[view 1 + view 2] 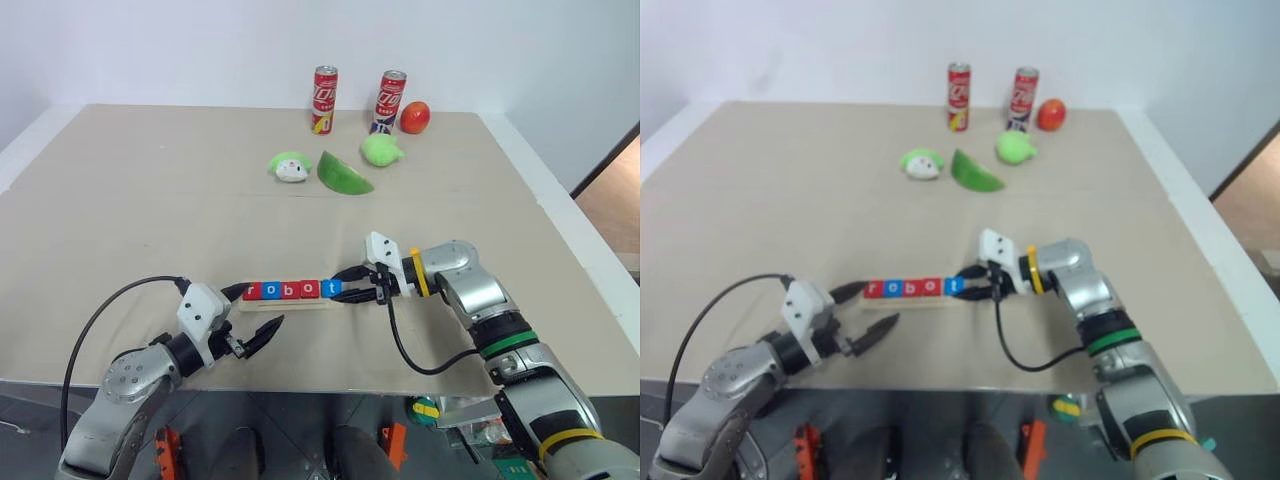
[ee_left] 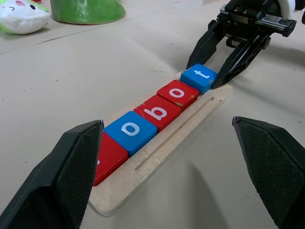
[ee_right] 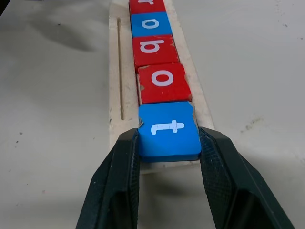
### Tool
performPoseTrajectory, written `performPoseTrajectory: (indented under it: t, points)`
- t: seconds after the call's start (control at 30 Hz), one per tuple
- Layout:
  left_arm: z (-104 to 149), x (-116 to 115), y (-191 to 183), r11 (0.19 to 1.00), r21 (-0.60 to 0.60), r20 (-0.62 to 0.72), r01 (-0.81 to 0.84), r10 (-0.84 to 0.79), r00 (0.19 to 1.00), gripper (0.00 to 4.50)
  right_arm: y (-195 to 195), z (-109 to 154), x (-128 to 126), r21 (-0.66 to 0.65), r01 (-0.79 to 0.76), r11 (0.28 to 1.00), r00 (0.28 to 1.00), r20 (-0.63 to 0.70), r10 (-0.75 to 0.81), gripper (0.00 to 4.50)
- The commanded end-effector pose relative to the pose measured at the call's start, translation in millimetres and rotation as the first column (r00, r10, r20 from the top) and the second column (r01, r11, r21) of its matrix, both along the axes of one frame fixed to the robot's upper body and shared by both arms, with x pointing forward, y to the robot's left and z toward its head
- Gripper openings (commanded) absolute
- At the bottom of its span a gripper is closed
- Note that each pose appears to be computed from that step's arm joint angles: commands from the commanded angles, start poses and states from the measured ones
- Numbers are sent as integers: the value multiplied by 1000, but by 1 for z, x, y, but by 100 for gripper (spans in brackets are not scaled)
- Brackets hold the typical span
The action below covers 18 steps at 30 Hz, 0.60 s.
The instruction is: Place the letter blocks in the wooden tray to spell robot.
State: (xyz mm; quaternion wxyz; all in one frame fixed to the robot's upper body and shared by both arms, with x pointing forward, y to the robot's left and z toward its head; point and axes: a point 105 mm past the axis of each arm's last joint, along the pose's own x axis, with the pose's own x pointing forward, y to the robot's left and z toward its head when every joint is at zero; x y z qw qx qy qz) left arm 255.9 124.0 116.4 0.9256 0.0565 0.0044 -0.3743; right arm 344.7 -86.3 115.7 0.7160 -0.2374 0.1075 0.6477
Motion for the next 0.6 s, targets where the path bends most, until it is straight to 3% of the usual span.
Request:
performPoseTrajectory:
  t: [0.03, 0.23, 0.3, 0.5, 0.6]
  points:
    - [10, -4, -5, 1000, 7, 45, 25, -25, 999, 450, 4, 11, 3, 3, -16, 1000, 999, 40, 16, 124]
    - [8, -5, -5, 999, 21, 41, 35, -36, 999, 450, 6, 17, 6, 33, 4, 999, 999, 40, -5, 124]
    - [8, -5, -5, 999, 21, 39, 37, -38, 999, 450, 6, 18, 6, 39, 9, 999, 1000, 30, -10, 226]
    - [6, -3, -5, 999, 23, 33, 47, -48, 998, 450, 4, 15, 4, 37, 15, 999, 1000, 26, -16, 432]
    - [7, -3, -4, 998, 29, 36, 48, -49, 998, 450, 5, 29, 8, 98, 43, 994, 998, 45, -47, 447]
